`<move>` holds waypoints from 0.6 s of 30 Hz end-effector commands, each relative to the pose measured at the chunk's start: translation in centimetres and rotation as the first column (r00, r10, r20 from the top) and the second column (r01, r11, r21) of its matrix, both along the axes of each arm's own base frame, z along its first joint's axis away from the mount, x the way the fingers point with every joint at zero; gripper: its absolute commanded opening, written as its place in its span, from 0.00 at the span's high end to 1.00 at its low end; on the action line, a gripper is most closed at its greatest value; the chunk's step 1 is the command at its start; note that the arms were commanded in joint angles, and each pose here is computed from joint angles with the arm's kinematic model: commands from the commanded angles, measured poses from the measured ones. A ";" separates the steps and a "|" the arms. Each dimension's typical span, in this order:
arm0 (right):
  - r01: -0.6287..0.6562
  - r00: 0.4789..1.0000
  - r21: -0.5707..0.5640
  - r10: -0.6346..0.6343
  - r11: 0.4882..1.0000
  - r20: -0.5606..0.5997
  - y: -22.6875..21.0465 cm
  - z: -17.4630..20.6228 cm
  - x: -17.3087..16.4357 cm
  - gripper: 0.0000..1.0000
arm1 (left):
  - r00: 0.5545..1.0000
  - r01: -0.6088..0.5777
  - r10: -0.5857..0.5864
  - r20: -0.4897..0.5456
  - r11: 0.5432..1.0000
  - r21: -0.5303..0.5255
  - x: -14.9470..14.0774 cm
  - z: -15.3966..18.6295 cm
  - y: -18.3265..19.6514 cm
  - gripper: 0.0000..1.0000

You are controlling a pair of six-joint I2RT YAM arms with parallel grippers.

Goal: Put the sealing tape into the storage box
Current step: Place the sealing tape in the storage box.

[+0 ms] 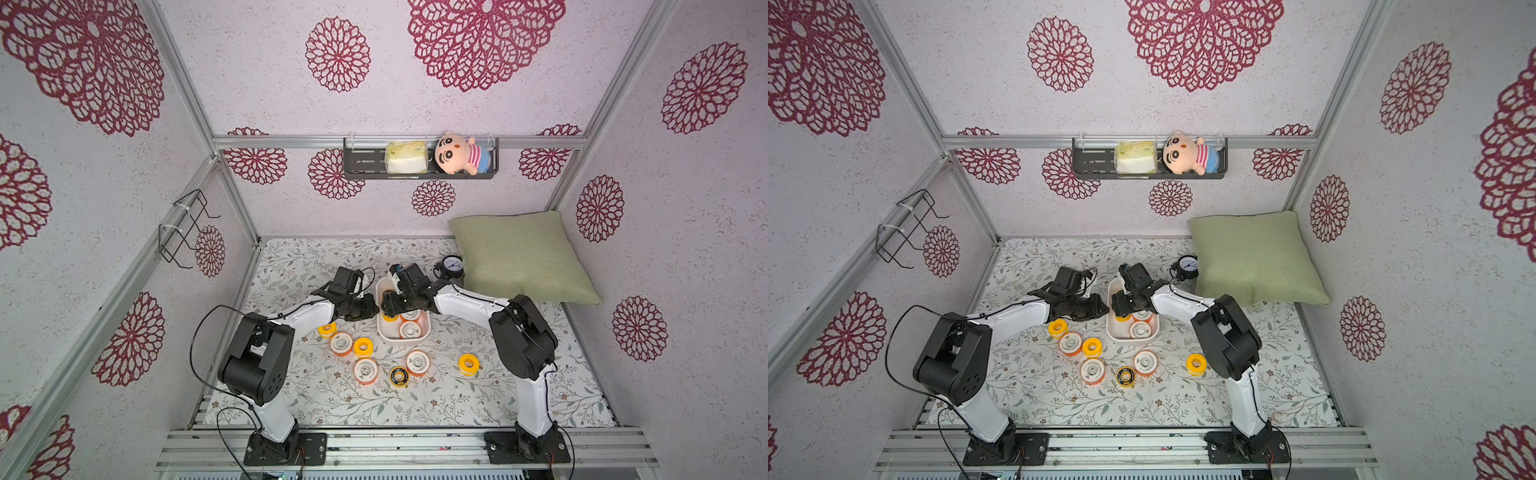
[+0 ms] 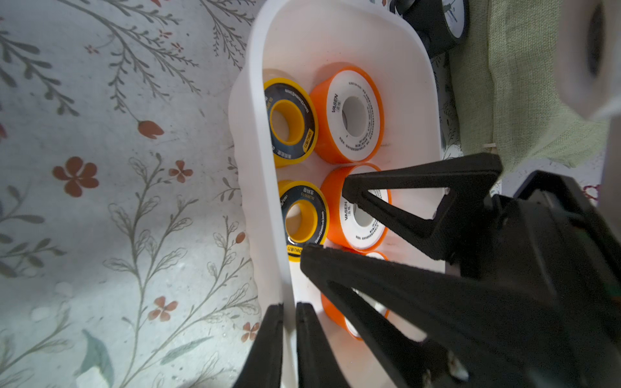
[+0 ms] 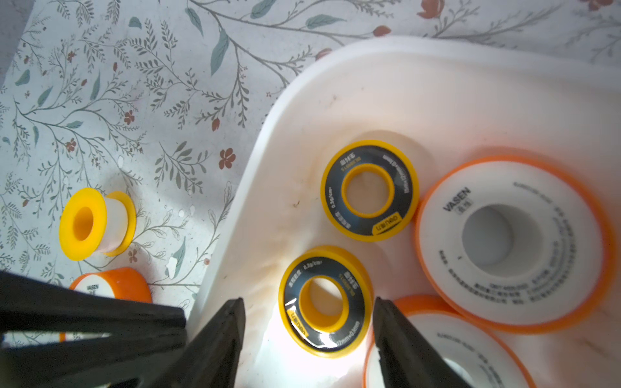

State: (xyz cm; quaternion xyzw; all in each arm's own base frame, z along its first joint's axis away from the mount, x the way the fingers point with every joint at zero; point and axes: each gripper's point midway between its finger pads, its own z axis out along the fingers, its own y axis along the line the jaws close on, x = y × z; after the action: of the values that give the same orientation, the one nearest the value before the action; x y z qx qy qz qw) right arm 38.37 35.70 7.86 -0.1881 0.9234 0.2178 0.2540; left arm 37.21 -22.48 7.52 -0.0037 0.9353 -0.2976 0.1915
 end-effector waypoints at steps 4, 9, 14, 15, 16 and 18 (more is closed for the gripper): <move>0.024 0.988 0.102 -0.039 0.995 0.148 -0.9 6.2 0.2 0.33 | 0.998 0.021 -0.020 0.061 0.999 -0.025 0.5 3.1 -0.5 0.82; 0.078 0.977 0.143 -0.104 0.987 0.186 -3.8 8.1 0.0 0.33 | 0.994 0.017 -0.016 0.106 1.000 -0.004 0.5 5.2 0.0 0.70; 0.132 0.973 0.174 -0.161 0.976 0.164 -7.4 8.0 -0.1 0.35 | 0.991 0.002 -0.010 0.136 0.998 0.055 -0.3 6.6 1.3 0.62; 0.143 0.972 0.181 -0.172 0.973 0.159 -8.0 7.9 -0.1 0.35 | 0.991 0.007 -0.015 0.136 0.998 0.063 -0.7 6.8 1.4 0.62; 0.154 0.971 0.187 -0.184 0.970 0.152 -8.6 7.7 -0.2 0.35 | 0.990 0.012 -0.022 0.140 0.997 0.075 -1.1 7.0 1.5 0.62; 0.176 0.969 0.198 -0.205 0.964 0.138 -9.8 7.4 -0.2 0.36 | 0.988 0.024 -0.040 0.147 0.994 0.108 -2.1 7.1 1.5 0.62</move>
State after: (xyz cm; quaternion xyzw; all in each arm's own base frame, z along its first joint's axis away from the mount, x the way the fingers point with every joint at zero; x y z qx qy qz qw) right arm 38.22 26.82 14.37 -0.1088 0.8965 0.2414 0.3552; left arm 36.55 -21.25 14.27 0.0212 0.9260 -0.2778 0.2549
